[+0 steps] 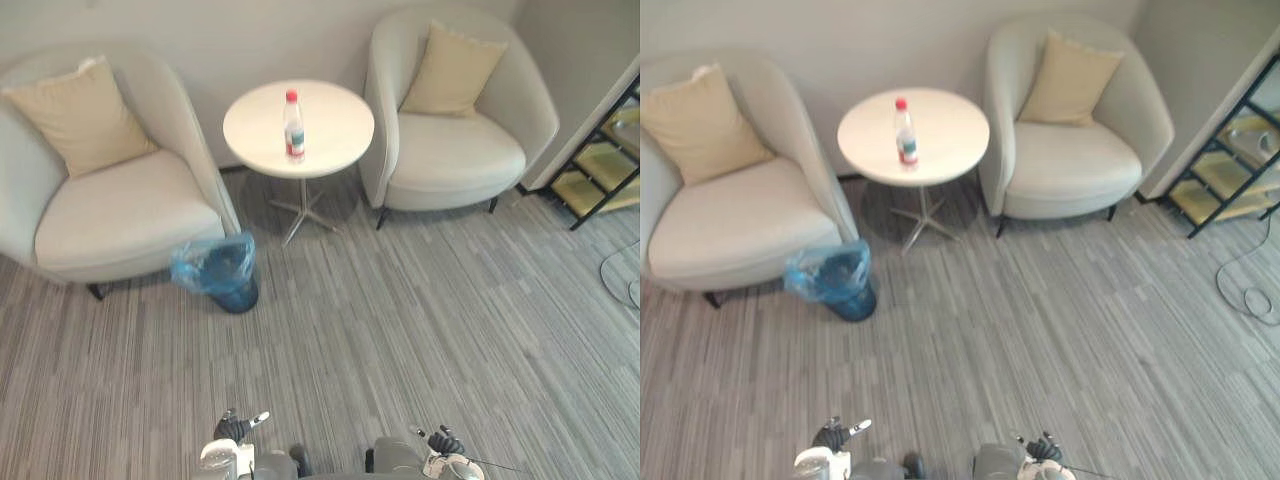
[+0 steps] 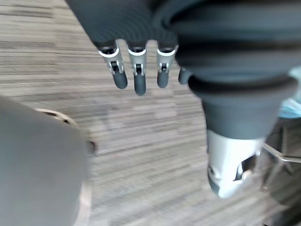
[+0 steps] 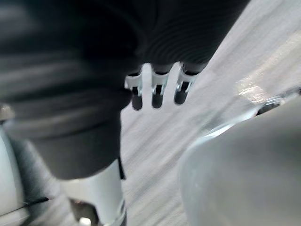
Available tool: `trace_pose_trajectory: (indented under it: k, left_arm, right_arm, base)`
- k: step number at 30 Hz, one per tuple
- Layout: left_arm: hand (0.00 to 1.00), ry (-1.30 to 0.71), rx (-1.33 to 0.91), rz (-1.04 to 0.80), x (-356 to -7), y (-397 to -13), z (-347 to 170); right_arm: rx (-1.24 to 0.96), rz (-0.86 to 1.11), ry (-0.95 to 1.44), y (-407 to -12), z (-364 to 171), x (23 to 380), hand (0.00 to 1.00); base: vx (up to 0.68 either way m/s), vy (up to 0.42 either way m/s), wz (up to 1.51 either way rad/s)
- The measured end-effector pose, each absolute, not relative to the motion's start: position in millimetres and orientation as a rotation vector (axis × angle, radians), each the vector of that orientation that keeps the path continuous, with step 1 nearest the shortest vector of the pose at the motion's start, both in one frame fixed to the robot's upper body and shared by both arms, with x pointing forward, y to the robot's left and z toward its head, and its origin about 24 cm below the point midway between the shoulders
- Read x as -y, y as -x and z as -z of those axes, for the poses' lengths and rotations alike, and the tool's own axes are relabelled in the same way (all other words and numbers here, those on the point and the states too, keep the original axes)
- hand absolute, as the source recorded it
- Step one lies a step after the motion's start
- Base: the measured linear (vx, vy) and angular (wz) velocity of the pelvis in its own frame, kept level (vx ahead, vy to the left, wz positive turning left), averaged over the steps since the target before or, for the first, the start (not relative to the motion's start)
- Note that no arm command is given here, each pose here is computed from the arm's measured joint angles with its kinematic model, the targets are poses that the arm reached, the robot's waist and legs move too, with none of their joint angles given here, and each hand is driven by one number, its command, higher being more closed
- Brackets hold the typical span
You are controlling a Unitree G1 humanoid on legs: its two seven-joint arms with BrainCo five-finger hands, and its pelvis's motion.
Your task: Gather rubbish on tea table into small bin, then transfer packed bag to large trash can.
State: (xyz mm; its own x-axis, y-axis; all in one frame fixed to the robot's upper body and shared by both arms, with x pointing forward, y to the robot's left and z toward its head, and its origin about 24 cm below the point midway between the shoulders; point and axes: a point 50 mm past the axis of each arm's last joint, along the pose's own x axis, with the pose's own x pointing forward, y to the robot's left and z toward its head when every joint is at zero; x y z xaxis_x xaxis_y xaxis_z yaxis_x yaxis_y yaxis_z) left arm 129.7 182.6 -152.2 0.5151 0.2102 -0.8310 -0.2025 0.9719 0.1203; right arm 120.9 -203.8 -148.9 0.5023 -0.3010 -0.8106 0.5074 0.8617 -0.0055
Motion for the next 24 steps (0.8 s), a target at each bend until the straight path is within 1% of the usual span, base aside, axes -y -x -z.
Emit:
trace_pose_trajectory:
  k: [3, 5, 10, 14, 20, 22, 24]
  left_arm:
    - [0.00, 0.010, -0.993, -0.233, -174.1, -132.5, 152.0]
    - [0.00, 0.005, -0.993, -0.235, -176.3, -131.3, 152.1]
    - [0.00, 0.080, -1.016, -0.251, -159.7, -127.1, 155.6]
    - [0.00, 0.119, -0.960, -0.279, -158.4, -137.9, 149.3]
    - [0.00, 0.138, -0.904, -0.294, -160.5, -146.1, 143.6]
    - [0.00, 0.099, -0.907, -0.258, -161.0, -146.6, 143.7]
    - [0.00, 0.058, -0.920, -0.243, -166.9, -145.0, 145.1]
  right_arm:
    - [-0.913, 0.492, -0.248, -123.5, 147.9, 203.2, 0.00]
    - [-0.933, 0.488, -0.255, -119.5, 150.5, 199.6, 0.00]
    - [-0.913, 0.512, -0.244, -123.3, 147.9, 211.2, 0.00]
    - [-0.926, 0.518, -0.242, -118.2, 149.2, 211.5, 0.00]
    - [-0.928, 0.523, -0.246, -119.3, 149.4, 209.3, 0.00]
    - [-0.943, 0.528, -0.235, -115.5, 150.6, 212.6, 0.00]
    - [-0.970, 0.519, -0.250, -111.5, 153.9, 205.2, 0.00]
  base:
    - [0.35, -0.171, 0.29]
    - [0.42, -0.290, 0.30]
    - [0.39, -0.276, 0.11]
    - [0.32, -0.244, 0.35]
    - [0.29, 0.004, -0.28]
    - [0.44, 0.178, -0.61]
    - [0.49, 0.122, -0.09]
